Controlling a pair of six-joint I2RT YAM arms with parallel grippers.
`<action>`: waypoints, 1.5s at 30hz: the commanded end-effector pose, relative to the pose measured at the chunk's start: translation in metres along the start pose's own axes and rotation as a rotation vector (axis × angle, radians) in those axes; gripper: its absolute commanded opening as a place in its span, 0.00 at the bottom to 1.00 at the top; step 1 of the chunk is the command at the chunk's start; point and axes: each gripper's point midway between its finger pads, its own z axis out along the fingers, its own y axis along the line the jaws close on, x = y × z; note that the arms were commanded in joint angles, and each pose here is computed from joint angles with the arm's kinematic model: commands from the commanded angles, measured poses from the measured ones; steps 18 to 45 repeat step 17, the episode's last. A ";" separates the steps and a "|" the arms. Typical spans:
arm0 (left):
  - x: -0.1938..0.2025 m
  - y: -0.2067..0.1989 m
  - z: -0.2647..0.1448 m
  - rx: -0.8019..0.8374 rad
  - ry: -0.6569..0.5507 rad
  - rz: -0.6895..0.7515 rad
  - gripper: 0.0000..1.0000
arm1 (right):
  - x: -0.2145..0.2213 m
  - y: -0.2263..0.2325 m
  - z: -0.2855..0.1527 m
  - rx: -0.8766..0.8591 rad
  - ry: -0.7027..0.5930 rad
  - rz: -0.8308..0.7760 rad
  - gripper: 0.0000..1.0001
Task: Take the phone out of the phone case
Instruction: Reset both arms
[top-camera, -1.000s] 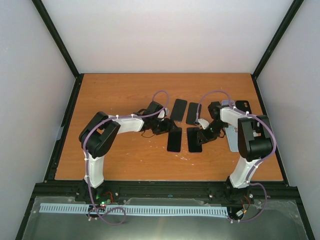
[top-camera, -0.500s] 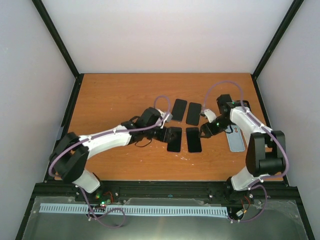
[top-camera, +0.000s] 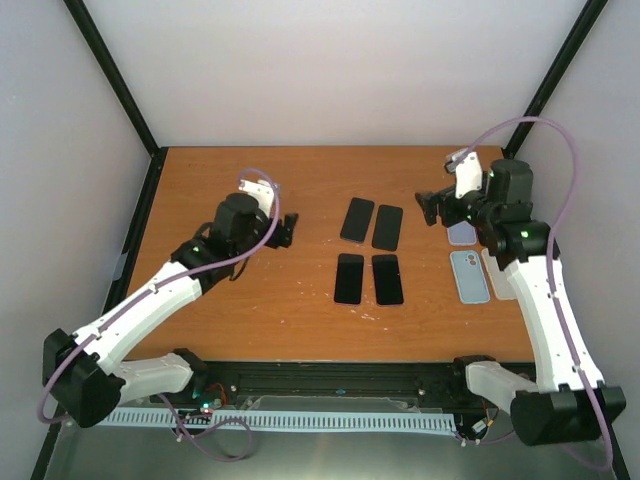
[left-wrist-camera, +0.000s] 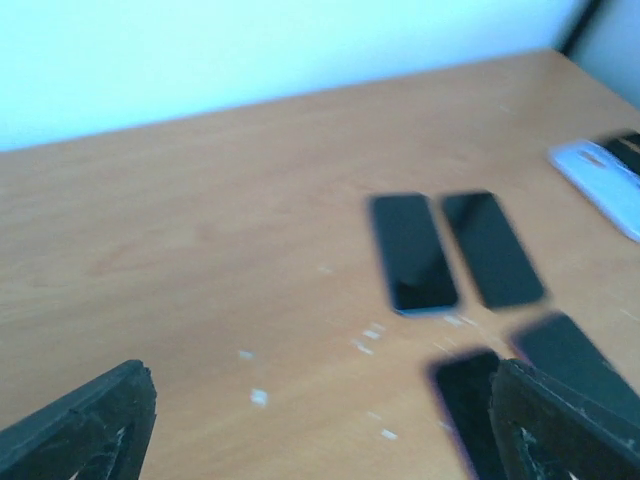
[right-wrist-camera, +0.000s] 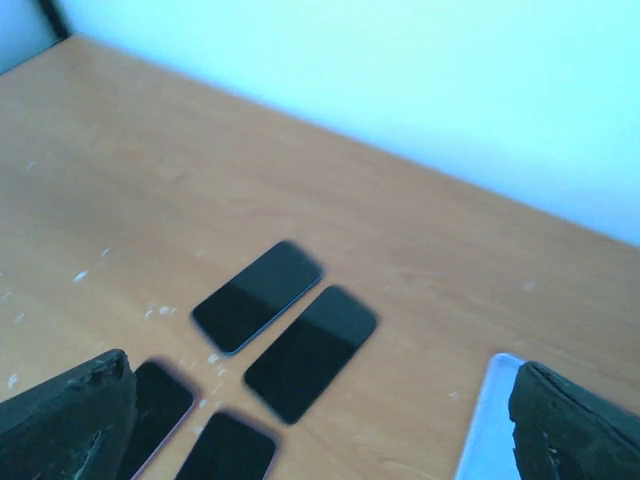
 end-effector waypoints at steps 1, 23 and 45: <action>-0.042 0.056 -0.017 -0.238 -0.115 0.046 0.94 | -0.037 -0.043 -0.037 0.298 -0.214 0.085 1.00; -0.034 0.124 -0.033 -0.401 -0.247 -0.171 0.99 | 0.000 -0.037 -0.028 0.235 -0.244 0.260 1.00; -0.034 0.124 -0.033 -0.401 -0.247 -0.171 0.99 | 0.000 -0.037 -0.028 0.235 -0.244 0.260 1.00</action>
